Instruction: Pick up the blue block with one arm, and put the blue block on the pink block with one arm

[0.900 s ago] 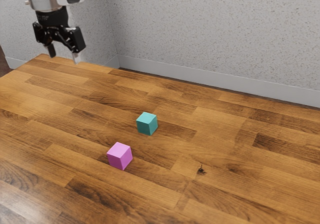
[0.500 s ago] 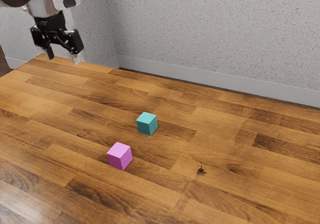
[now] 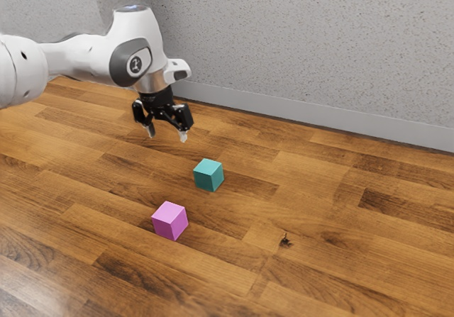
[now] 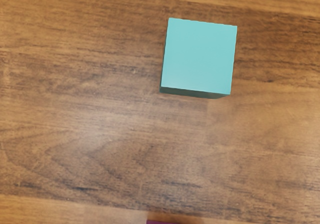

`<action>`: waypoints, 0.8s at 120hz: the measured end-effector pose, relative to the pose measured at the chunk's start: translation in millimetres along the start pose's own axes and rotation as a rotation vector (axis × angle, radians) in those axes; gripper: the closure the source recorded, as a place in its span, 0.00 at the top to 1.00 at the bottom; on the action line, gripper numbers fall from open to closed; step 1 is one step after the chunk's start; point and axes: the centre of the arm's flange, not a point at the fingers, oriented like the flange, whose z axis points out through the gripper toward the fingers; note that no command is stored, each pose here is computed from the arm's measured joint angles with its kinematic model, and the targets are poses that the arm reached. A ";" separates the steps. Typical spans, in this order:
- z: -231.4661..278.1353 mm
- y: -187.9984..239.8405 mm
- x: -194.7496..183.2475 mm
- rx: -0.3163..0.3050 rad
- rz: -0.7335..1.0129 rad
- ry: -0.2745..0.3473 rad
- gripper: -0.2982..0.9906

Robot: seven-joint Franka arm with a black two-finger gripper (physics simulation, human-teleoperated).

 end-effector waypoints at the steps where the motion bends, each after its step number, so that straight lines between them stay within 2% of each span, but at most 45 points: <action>1: 2.5 0.3 0.8 0.000 0.000 0.000 0.77; 14: 25.0 12.0 5.2 -0.018 0.003 0.016 0.77; 34: 58.7 24.4 -8.2 -0.063 -0.026 0.015 0.77; 60: 88.3 37.9 -0.5 -0.088 -0.036 0.021 0.77; 96: 109.1 39.9 6.5 -0.084 -0.019 0.036 0.77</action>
